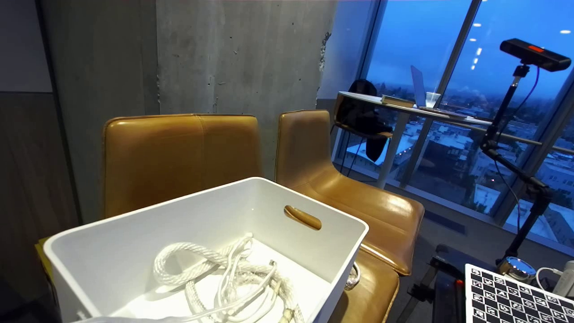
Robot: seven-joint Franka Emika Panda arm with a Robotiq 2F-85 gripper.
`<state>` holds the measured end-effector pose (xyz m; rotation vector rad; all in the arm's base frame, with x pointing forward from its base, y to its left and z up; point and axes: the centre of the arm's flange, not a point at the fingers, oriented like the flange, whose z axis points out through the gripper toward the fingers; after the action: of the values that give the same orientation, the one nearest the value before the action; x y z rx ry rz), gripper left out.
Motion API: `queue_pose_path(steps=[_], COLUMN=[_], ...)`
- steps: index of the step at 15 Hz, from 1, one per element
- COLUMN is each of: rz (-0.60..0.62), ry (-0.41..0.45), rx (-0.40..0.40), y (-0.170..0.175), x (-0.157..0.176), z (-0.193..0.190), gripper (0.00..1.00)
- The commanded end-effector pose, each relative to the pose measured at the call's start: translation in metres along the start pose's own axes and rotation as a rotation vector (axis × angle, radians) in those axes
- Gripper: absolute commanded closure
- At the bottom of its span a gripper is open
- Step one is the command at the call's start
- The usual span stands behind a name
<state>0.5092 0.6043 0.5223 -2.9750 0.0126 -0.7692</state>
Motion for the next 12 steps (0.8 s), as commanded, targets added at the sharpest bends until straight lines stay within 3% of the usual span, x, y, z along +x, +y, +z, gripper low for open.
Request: queue_pose_path(steps=[1, 5, 8, 12], rz=[0.024, 0.086, 0.143, 0.206], ry=[-0.013, 0.001, -0.008, -0.068], rx=[0.006, -0.004, -0.013, -0.039], y=[-0.002, 0.043, 0.101, 0.173], x=[0.043, 0.086, 0.117, 0.124], z=[-0.013, -0.021, -0.037, -0.054], gripper=[0.97, 0.97, 0.97, 0.97])
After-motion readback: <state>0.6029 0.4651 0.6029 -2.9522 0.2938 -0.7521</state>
